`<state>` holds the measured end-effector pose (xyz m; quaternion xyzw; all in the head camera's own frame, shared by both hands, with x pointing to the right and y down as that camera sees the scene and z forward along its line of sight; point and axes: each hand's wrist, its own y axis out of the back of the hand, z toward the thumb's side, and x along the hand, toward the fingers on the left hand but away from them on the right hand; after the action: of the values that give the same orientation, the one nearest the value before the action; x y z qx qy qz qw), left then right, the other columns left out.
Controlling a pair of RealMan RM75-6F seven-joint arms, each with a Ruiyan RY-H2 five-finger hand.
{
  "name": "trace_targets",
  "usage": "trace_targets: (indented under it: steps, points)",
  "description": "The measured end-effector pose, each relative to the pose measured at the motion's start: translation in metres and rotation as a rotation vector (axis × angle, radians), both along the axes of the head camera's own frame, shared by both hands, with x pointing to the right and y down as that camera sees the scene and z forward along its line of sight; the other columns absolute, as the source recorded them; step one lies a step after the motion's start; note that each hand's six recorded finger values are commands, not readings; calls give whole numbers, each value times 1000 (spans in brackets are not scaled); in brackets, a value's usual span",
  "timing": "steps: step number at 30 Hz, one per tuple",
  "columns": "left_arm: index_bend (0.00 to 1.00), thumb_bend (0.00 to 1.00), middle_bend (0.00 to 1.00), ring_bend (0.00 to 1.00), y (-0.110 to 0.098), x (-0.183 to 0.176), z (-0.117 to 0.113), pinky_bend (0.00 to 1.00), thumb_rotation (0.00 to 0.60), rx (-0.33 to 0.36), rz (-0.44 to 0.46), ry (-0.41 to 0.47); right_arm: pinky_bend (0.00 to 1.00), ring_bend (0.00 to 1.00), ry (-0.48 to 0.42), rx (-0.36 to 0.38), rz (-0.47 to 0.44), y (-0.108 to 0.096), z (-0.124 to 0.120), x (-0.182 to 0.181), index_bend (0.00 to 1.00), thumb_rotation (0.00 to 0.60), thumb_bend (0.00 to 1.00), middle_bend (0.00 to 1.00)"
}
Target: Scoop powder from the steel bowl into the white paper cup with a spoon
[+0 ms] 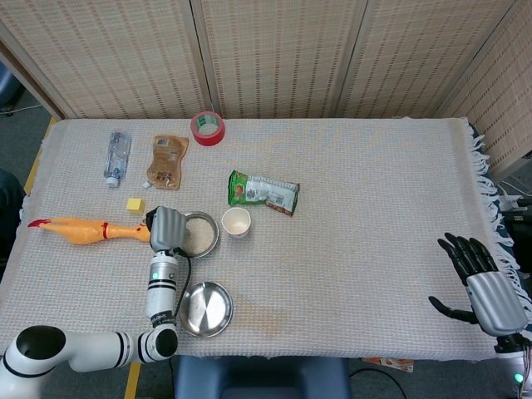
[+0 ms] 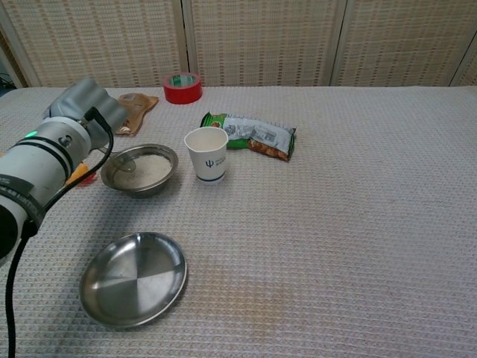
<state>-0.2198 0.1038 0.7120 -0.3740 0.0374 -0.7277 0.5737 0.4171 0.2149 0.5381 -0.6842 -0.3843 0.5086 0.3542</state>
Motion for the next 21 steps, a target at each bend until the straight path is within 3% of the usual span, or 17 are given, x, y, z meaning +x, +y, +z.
trace_targets:
  steps: [9, 21]
  points:
    - [539, 385, 1000, 1000, 8, 4, 11, 1000, 600, 32, 69, -65, 0, 0, -15, -8, -7, 2, -2, -2, 0, 522, 116, 0]
    - [538, 385, 1000, 1000, 22, 13, 17, 1000, 600, 62, 148, -72, 0, 0, -21, -4, -7, 2, -5, -2, 0, 522, 116, 0]
